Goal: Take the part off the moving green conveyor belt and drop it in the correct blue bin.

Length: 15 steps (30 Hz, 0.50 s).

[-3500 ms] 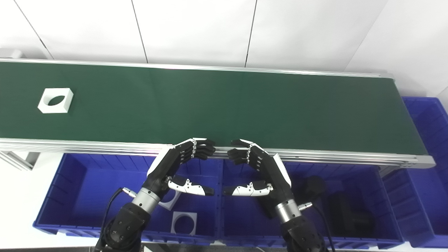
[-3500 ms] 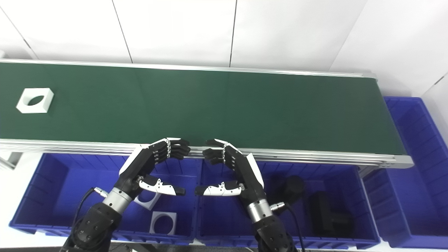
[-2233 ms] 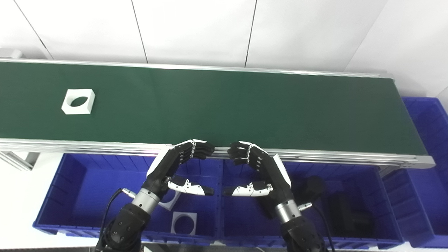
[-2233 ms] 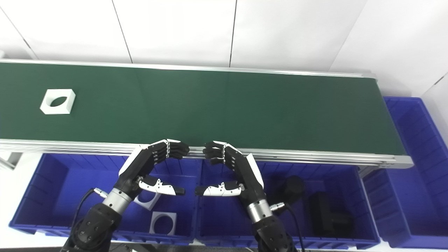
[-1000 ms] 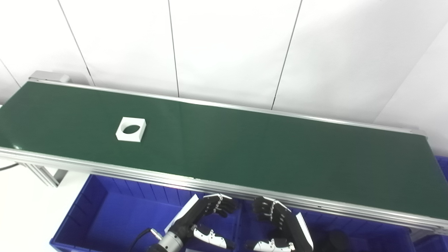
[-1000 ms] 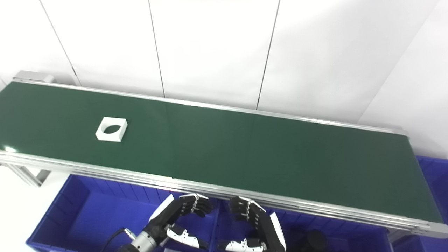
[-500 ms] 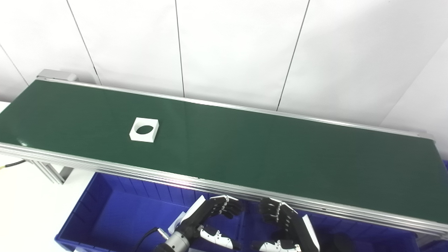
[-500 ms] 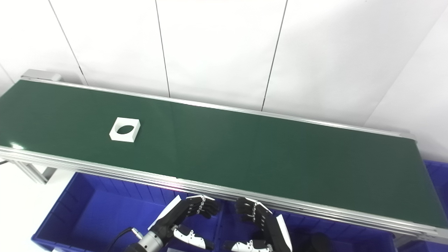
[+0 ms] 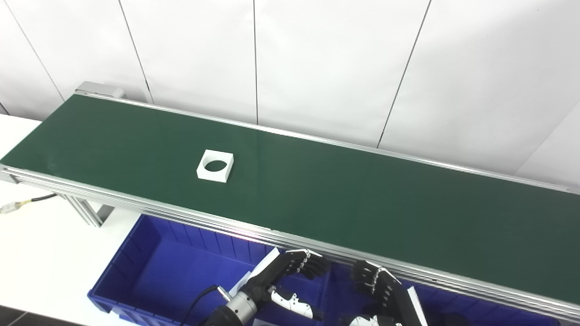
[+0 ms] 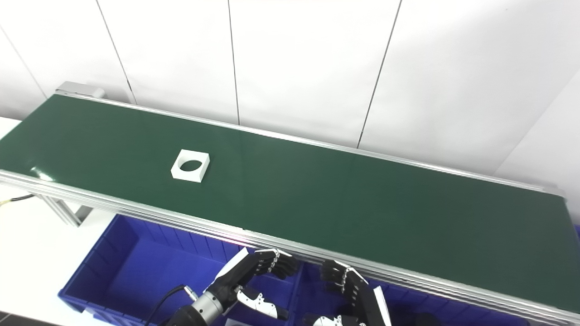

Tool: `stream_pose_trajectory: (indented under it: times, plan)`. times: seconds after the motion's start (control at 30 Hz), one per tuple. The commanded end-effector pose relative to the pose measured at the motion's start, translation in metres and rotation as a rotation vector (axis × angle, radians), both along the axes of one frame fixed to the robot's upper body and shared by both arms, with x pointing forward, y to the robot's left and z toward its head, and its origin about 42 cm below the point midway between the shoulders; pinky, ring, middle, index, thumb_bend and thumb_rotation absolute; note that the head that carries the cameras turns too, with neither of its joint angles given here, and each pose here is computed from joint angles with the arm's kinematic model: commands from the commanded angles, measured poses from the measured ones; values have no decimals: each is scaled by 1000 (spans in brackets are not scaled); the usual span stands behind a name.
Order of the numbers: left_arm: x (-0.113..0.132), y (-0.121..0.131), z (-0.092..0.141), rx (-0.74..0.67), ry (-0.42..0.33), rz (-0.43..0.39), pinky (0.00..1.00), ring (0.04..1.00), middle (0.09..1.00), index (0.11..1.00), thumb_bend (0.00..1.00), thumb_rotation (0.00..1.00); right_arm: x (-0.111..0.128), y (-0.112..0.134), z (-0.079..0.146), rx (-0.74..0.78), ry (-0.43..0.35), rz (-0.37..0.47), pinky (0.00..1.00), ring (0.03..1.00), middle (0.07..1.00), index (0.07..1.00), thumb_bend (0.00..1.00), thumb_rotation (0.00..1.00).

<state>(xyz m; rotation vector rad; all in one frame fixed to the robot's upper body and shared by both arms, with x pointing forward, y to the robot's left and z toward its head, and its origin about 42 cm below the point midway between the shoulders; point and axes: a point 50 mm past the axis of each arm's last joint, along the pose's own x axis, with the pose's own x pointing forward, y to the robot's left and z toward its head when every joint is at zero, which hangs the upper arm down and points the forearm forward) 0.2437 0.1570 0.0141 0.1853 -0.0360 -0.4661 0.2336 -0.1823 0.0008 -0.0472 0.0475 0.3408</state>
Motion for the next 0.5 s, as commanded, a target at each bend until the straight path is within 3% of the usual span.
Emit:
stream_pose_trajectory:
  times: [0.0, 0.23, 0.33, 0.47]
  plan:
    - [8, -10, 36, -52, -160, -34, 673, 706, 700, 673, 983, 202, 10, 0, 12, 31, -83, 10, 659, 714, 720, 728, 818, 0]
    - [3, -40, 112, -173, -376, -178, 611, 681, 696, 676, 984, 199, 16, -1, 10, 34, -76, 17, 660, 722, 747, 728, 802, 0]
    - [13, -39, 143, -123, -474, -217, 583, 669, 700, 686, 975, 179, 18, -1, 11, 37, -78, 23, 658, 715, 745, 727, 799, 0]
    - [41, -27, 174, -8, -587, -202, 596, 689, 721, 712, 973, 174, 19, -2, 10, 26, -78, 29, 660, 708, 725, 729, 811, 0]
